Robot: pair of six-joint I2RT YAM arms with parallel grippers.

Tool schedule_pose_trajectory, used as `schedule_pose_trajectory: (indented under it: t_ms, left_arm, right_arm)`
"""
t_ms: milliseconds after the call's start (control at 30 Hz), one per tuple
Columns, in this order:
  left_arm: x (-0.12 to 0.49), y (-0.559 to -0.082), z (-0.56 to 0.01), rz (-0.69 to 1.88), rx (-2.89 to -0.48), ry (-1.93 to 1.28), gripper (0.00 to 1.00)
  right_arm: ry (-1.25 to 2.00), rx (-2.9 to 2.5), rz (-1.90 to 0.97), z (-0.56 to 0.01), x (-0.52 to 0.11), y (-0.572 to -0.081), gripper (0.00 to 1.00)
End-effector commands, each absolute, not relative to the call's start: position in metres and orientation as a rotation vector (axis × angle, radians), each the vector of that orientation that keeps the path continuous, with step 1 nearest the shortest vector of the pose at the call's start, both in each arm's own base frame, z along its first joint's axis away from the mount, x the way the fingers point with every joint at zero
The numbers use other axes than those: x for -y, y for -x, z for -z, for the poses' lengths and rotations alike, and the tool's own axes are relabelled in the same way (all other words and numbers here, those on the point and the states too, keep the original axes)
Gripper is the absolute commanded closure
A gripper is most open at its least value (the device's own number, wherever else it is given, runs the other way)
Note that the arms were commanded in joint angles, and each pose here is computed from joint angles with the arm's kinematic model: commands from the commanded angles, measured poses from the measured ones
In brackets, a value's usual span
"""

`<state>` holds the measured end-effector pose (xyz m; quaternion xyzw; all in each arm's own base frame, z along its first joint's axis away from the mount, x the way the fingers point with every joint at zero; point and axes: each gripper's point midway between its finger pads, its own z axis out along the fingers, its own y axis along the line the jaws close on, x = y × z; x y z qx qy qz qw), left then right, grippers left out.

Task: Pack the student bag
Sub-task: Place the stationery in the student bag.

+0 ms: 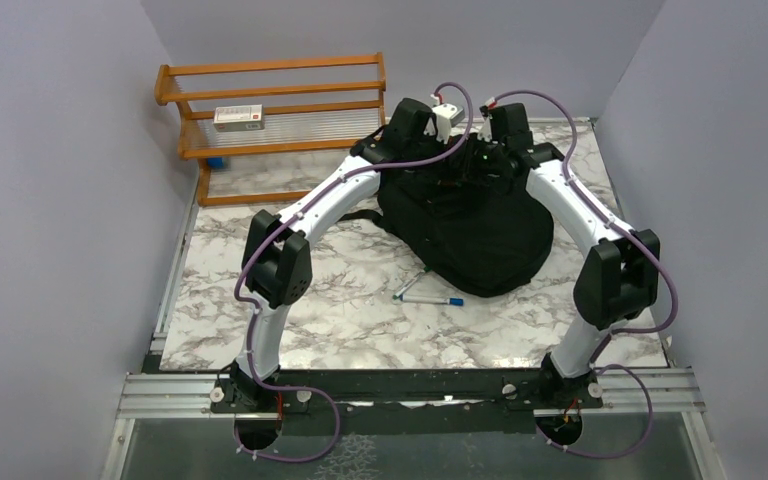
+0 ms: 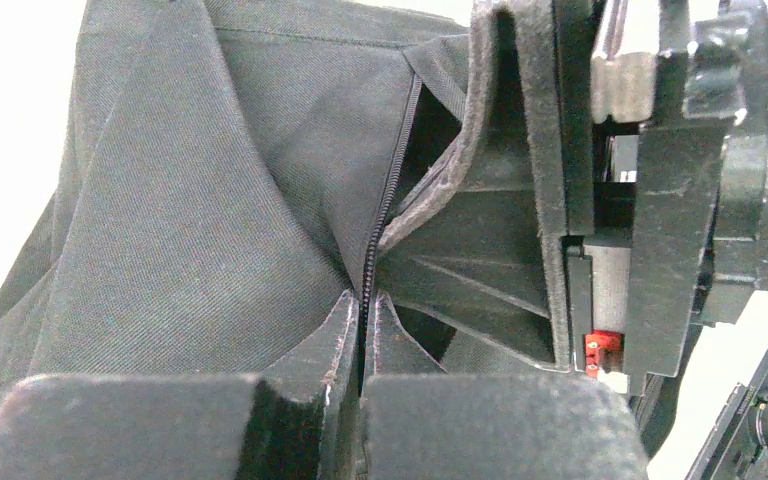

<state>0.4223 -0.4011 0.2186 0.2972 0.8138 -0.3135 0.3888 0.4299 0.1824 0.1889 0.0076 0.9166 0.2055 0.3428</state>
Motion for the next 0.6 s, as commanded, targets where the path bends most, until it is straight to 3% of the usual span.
schedule_pose_trajectory:
  t_ms: [0,100,200,567]
  left_arm:
    - [0.403,-0.414,-0.267,0.849,-1.955,-0.749,1.00]
    - [0.402,-0.414,-0.266,0.844,-1.959,-0.748,1.00]
    - [0.402,-0.415,-0.264,0.839,-1.964,-0.743,1.00]
    - [0.404,-0.422,-0.254,0.826,-1.963,-0.749,1.00]
  right_arm:
    - [0.010,-2.275,-0.676,-0.202,-0.203,-0.447,0.88]
    - [-0.001,-2.267,-0.676,-0.202,-0.200,-0.441,0.73]
    - [-0.019,-2.235,-0.628,-0.210,-0.189,-0.433,0.65]
    - [-0.033,-2.131,-0.423,-0.249,-0.136,-0.372,0.62]
